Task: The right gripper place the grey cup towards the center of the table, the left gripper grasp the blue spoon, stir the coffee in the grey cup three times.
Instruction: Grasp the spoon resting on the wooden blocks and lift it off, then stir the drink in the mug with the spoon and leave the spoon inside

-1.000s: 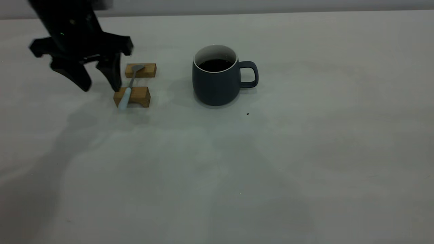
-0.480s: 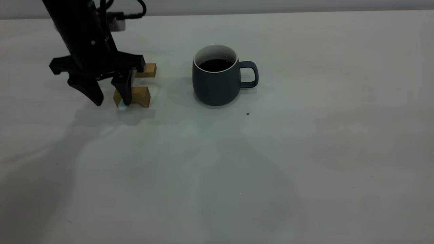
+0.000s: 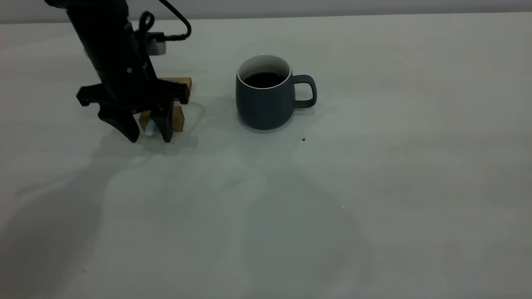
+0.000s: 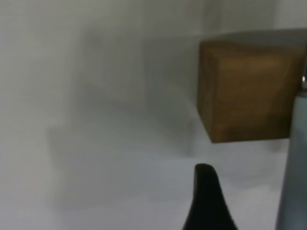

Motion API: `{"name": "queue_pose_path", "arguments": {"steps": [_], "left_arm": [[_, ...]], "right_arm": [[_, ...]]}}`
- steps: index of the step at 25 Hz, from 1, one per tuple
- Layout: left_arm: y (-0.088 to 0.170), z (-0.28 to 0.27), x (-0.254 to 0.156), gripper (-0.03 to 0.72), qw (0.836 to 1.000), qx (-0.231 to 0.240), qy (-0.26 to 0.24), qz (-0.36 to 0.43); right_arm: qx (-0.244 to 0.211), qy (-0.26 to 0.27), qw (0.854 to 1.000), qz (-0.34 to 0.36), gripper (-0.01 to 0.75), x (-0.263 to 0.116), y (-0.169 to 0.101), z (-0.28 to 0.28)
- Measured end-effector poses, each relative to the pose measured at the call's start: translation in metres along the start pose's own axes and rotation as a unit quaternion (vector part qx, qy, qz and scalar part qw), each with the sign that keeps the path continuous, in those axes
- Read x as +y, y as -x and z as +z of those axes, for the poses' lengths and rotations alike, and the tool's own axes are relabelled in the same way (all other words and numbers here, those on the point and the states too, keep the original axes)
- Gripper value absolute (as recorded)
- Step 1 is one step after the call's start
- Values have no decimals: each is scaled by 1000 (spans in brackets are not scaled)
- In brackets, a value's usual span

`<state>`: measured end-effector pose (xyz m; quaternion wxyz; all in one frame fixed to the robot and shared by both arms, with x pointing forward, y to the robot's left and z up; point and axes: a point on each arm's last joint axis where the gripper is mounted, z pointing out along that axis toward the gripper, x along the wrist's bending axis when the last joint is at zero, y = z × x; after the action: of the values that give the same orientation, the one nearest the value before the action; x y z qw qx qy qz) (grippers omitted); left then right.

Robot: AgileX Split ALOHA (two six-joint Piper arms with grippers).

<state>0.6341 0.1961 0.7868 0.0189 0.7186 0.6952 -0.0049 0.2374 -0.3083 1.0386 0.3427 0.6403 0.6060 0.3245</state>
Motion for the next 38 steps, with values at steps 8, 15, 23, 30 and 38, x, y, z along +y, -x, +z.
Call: {"name": "queue_pose_path", "arguments": {"steps": [8,15,23,30,38], "left_arm": [[3,0,2,386,1000,-2,10,2],[3,-1,2,154,1000,-2,8,1],[6,-75,0,154,1000,-8,6,1],[26,-152,-11,154,985,-128,15,-114],[67,-192,-18,154,877,-375,-94,-286]], "right_arm": [[0,0,1000,0,535,0,0,0],[0,0,1000,0,535,0,0,0],[0,0,1000,0,535,0,0,0],[0,0,1000,0,535,0,0,0],[0,0,1000,0,535,0,0,0]]}}
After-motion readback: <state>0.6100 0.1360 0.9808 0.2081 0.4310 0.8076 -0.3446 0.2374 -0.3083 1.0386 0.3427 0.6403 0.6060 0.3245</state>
